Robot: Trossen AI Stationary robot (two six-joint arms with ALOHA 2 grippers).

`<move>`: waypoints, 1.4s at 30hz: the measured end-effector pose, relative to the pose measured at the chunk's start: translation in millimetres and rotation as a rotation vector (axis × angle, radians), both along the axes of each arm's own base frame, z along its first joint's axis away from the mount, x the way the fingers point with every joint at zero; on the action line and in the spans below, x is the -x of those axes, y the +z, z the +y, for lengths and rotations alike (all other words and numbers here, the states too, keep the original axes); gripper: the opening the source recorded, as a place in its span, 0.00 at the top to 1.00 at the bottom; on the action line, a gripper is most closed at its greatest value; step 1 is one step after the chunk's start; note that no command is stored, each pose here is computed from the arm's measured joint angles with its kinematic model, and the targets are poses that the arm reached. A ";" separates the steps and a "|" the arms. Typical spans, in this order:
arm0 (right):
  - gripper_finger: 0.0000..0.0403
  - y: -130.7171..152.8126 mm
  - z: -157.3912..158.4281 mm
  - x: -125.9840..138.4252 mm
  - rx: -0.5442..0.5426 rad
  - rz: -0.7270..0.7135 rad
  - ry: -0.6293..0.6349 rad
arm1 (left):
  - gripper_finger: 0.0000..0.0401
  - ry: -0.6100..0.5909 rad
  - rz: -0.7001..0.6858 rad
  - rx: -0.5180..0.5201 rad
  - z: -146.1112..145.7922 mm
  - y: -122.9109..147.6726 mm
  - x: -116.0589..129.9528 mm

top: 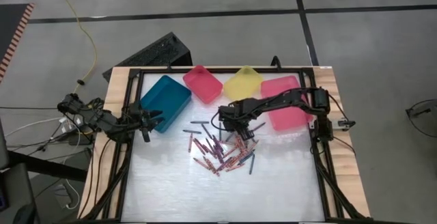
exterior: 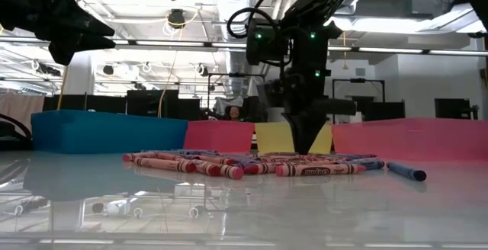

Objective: Sort crayons
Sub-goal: Put the pink crayon into the right pink bin

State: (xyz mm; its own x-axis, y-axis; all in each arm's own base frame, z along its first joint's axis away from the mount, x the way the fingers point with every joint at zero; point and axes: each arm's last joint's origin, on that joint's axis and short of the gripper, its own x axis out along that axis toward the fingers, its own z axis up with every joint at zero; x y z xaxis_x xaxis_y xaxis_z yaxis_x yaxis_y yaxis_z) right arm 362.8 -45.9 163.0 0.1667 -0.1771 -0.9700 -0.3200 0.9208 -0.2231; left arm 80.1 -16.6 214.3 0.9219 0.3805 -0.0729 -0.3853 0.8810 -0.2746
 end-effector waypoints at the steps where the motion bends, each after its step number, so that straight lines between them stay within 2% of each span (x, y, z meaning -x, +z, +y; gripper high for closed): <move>1: 0.98 0.0 0.1 0.1 -0.010 -0.002 -0.010 | 0.64 0.000 0.000 0.001 0.0 0.0 0.0; 13: 0.99 10.8 0.8 -2.6 -0.046 -0.030 -0.124 | 0.64 -0.003 0.003 -0.003 -0.1 -0.2 0.0; 18: 0.99 45.5 1.0 -2.6 -0.058 -0.103 -0.174 | 0.64 -0.004 0.001 -0.002 -0.1 0.0 0.0; 23: 0.99 84.8 3.2 14.7 -0.075 -0.169 -0.266 | 0.64 -0.002 0.003 -0.003 -0.1 -0.2 0.0; 26: 0.99 110.9 1.3 33.5 -0.050 -0.221 -0.404 | 0.64 -0.002 0.004 -0.003 -0.1 -0.3 0.0; 36: 0.99 159.4 -23.8 123.7 0.216 -0.179 -1.114 | 0.64 0.007 -0.017 0.018 0.1 1.0 0.0; 39: 0.99 165.9 -30.2 140.5 0.228 -0.168 -1.247 | 0.64 0.006 -0.017 0.019 0.1 0.9 0.0; 42: 0.99 170.5 -34.8 148.8 0.231 -0.185 -1.302 | 0.64 0.006 -0.017 0.020 0.1 0.9 0.0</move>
State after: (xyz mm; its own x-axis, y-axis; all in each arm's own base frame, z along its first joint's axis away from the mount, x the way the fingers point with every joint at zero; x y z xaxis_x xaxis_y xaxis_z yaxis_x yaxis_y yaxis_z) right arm 213.9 -80.7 333.5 -0.1234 -0.4628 -0.8779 0.8089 0.4656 -0.3591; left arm 80.2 -16.5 215.2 0.9208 0.3847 -0.0647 -0.3857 0.8728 -0.2990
